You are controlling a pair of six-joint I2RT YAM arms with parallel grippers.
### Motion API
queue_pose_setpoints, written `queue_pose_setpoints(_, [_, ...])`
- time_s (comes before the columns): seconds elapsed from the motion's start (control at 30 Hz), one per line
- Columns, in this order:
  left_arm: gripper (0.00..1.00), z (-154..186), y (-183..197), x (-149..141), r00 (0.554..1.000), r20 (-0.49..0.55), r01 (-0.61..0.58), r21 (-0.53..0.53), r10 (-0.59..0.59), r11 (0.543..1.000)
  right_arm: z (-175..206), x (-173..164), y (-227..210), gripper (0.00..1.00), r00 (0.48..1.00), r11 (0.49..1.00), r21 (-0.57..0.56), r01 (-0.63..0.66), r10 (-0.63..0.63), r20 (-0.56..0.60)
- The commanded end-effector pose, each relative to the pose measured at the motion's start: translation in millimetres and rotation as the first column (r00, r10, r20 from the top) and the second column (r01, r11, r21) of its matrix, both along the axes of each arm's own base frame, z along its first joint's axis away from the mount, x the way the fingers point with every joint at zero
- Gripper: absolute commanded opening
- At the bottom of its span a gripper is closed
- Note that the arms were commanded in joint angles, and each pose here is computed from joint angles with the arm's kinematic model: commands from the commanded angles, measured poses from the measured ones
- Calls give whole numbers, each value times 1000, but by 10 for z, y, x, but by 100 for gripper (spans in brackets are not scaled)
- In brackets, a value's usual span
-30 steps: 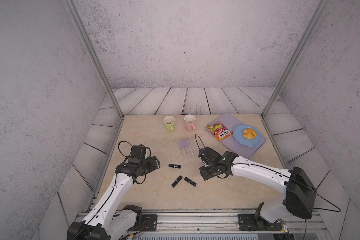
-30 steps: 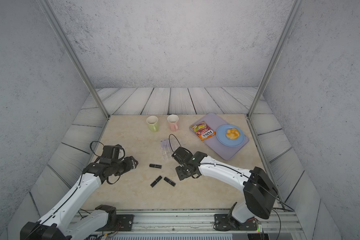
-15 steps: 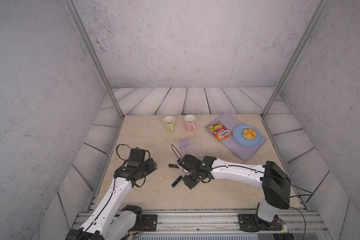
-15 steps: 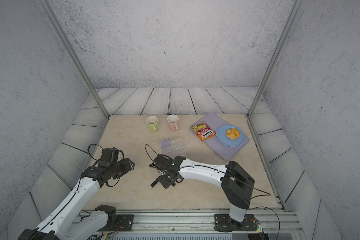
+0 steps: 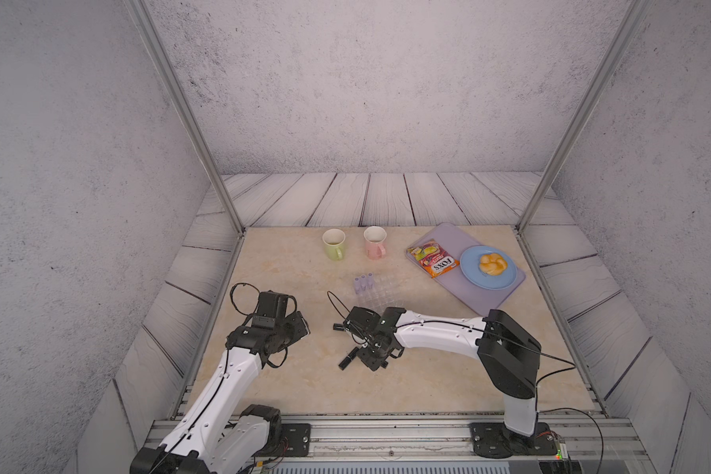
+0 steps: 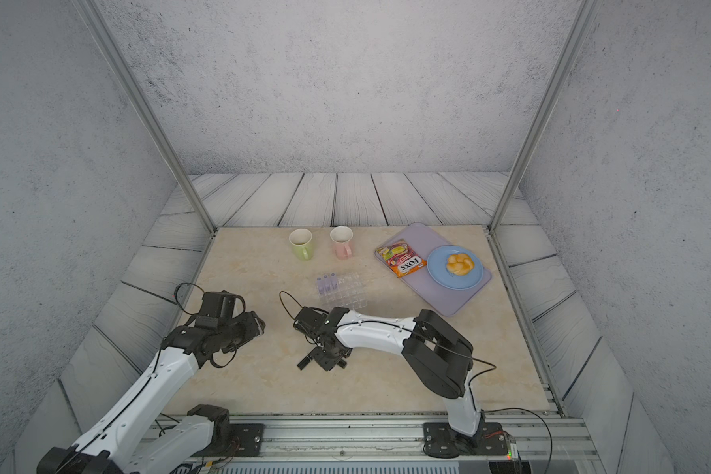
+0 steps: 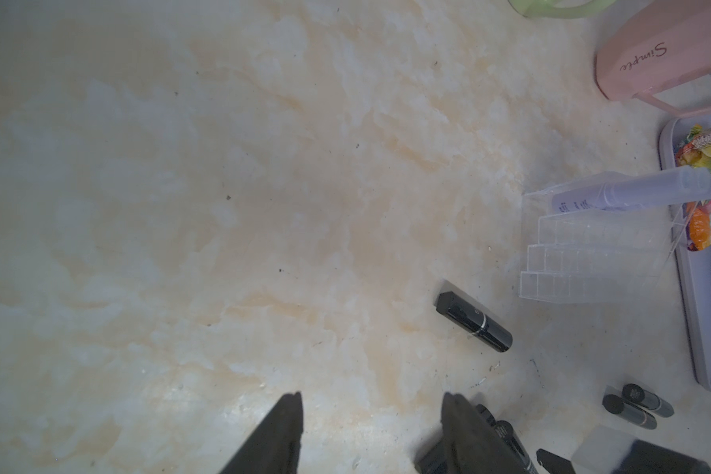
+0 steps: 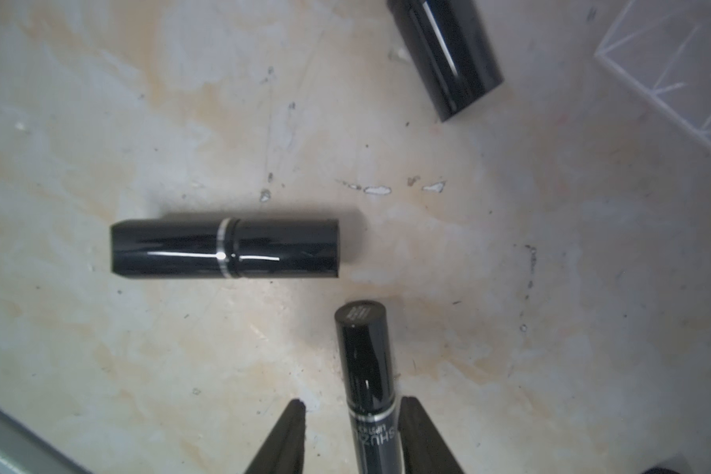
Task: Arrange the lipsticks in the organizer
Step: Pick up the lipstick at the center of the board.
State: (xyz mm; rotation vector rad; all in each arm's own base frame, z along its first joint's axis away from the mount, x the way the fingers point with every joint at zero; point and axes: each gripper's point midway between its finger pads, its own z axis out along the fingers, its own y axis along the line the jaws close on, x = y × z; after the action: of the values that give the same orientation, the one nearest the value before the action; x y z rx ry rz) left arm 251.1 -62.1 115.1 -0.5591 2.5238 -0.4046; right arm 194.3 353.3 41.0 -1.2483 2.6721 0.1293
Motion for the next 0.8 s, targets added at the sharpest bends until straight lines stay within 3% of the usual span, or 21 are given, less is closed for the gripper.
queue_pose_setpoints(0.0, [60, 19, 3, 16, 1000, 6, 2, 0, -2, 1000, -69, 70, -40, 40, 1000, 999, -35, 1, -1, -5])
queue_pose_setpoints(0.23, [60, 10, 8, 15, 1000, 5, 1, 1, -1, 1000, -273, 60, -42, 37, 999, 998, -63, -8, 5, -48])
queue_pose_setpoints(0.47, [60, 27, 8, 21, 1000, 8, 5, 1, -5, 1000, -197, 135, -132, 19, 1000, 999, -51, 15, -14, 21])
queue_pose_setpoints(0.63, [60, 155, -110, 77, 996, 47, 79, -28, -77, 996, 426, 216, -130, 12, 977, 982, 184, -32, -8, 214])
queue_pose_setpoints(0.7, [61, 250, -251, 123, 985, 87, 154, -68, -148, 986, 793, 197, -63, 11, 947, 929, 350, -121, 3, 320])
queue_pose_setpoints(0.77, [61, 337, -400, 159, 971, 121, 219, -113, -205, 969, 1137, 129, -14, 14, 904, 841, 485, -239, 11, 427])
